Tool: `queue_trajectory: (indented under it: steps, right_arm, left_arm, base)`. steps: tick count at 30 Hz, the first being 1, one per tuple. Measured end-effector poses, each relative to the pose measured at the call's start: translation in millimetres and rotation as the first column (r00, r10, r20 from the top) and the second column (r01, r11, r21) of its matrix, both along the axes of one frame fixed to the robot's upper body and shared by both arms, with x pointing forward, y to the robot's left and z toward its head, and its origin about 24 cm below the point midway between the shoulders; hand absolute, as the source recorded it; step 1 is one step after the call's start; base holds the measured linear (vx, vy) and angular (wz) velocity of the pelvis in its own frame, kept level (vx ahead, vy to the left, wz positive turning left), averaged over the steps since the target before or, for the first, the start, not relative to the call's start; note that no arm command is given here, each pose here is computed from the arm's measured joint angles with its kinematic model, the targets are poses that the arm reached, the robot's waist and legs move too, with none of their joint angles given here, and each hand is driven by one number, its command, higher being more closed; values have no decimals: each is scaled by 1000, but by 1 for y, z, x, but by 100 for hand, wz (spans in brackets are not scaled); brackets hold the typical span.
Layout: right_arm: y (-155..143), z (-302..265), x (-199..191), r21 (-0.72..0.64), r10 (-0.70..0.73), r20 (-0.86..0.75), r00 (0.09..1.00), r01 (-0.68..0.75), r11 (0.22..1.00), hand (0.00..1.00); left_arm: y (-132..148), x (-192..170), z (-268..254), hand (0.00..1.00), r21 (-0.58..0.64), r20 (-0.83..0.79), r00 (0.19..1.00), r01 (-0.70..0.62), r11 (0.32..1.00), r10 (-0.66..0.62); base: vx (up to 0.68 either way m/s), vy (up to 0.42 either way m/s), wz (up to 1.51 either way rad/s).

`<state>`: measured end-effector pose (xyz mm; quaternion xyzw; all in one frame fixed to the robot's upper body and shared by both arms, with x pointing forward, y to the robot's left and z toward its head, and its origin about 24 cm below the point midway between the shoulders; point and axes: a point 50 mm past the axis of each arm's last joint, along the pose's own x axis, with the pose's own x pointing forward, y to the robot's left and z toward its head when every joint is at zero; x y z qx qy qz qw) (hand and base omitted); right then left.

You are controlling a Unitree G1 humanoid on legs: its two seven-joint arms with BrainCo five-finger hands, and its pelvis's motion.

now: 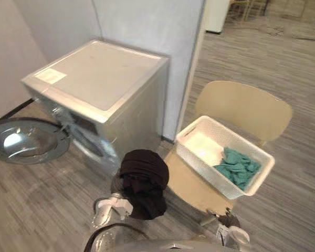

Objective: Pick up the laundry basket with both hands and put the clothes into the washing machine.

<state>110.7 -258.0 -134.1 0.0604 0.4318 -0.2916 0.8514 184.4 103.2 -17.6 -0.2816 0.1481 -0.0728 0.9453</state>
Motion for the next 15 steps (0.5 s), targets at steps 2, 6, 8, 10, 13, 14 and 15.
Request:
queue_trajectory:
  steps: [2,6,8,10,13,14,15]
  right_arm:
    - [12,-13,-19,44,-23,-95,995,27,999,0]
    - [22,-25,-49,90,-84,-201,976,103,991,0]
    - [22,-27,-56,93,-83,-226,971,106,990,0]
    - [21,-27,-57,92,-86,-229,970,109,990,0]
    - [12,-25,-63,80,-122,-229,966,144,986,0]
    - [10,-24,-65,72,-129,-224,966,148,986,0]
    - [10,-23,-67,69,-128,-221,967,146,987,0]
  left_arm:
    - [6,3,-1,100,31,-2,1000,-4,1000,4]
    - [29,0,-9,100,126,-26,999,-31,992,35]
    - [32,-7,-15,100,142,-55,997,-36,989,45]
    - [34,-14,-19,100,147,-79,995,-51,988,63]
    - [29,-27,-26,100,142,-122,990,-58,988,76]
    - [28,-29,-28,100,137,-131,988,-60,989,79]
    - [27,-32,-29,100,142,-139,987,-60,988,80]
  base:
    - [-107,360,107]
    - [-80,250,63]
    - [-92,100,25]
    - [-113,40,24]
    - [-124,44,51]
    - [-93,36,82]
    - [-81,38,84]
